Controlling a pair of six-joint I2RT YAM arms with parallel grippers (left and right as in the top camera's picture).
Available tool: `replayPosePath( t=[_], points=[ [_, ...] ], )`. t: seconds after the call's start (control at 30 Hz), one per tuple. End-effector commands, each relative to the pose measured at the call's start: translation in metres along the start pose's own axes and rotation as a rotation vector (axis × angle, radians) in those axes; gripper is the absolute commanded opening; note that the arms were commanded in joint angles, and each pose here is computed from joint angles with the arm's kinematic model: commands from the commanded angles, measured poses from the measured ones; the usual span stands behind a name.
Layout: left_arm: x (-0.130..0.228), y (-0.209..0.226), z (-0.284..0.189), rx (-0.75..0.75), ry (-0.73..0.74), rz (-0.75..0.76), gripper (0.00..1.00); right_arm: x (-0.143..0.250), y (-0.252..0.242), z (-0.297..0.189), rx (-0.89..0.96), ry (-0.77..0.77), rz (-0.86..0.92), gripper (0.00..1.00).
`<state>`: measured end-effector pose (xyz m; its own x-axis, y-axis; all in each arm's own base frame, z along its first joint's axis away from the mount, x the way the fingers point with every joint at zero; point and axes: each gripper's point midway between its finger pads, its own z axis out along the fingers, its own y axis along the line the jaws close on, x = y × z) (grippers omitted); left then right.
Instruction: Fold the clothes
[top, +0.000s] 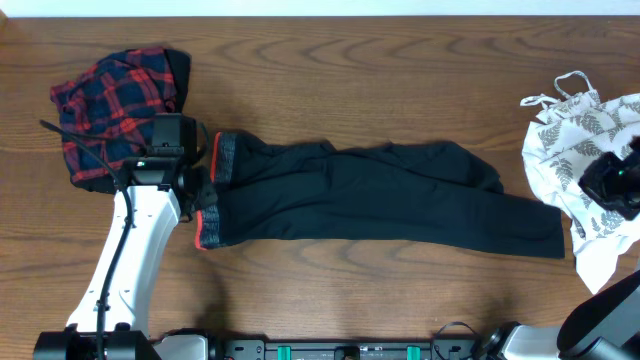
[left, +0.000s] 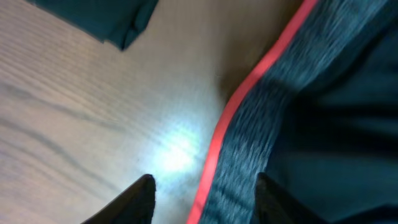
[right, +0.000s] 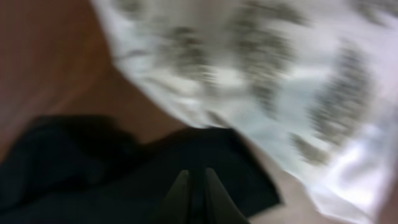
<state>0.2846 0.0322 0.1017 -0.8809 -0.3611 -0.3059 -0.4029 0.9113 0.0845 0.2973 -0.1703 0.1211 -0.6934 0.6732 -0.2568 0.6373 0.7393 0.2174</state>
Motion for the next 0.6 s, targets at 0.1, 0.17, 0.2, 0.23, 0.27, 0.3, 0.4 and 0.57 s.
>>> replayPosePath(
  t=[0.1, 0.17, 0.2, 0.23, 0.27, 0.3, 0.4, 0.57],
  points=[
    [-0.043, -0.038, -0.026, 0.224, -0.183, -0.025, 0.24, 0.016, 0.090, -0.018, -0.452, 0.013, -0.278, 0.04],
    [-0.056, -0.053, -0.032, 0.305, -0.229, -0.026, 0.13, 0.025, 0.106, -0.018, -0.481, 0.028, -0.337, 0.03],
    [-0.062, -0.058, -0.035, 0.335, -0.251, -0.026, 0.11, 0.030, 0.115, -0.018, -0.489, 0.039, -0.367, 0.02],
    [-0.066, -0.062, -0.037, 0.354, -0.267, -0.025, 0.09, 0.036, 0.125, -0.017, -0.500, 0.047, -0.413, 0.02],
    [-0.070, -0.064, -0.038, 0.364, -0.282, -0.026, 0.08, 0.042, 0.135, -0.016, -0.509, 0.052, -0.453, 0.02],
    [-0.073, -0.065, -0.038, 0.369, -0.294, -0.027, 0.07, 0.048, 0.146, -0.015, -0.511, 0.055, -0.496, 0.03],
    [-0.075, -0.067, -0.036, 0.372, -0.291, -0.026, 0.07, 0.053, 0.165, -0.006, -0.447, 0.039, -0.547, 0.02],
    [-0.063, -0.086, -0.027, 0.427, -0.231, 0.012, 0.06, 0.062, 0.195, 0.016, -0.395, 0.036, -0.570, 0.01]
  ],
)
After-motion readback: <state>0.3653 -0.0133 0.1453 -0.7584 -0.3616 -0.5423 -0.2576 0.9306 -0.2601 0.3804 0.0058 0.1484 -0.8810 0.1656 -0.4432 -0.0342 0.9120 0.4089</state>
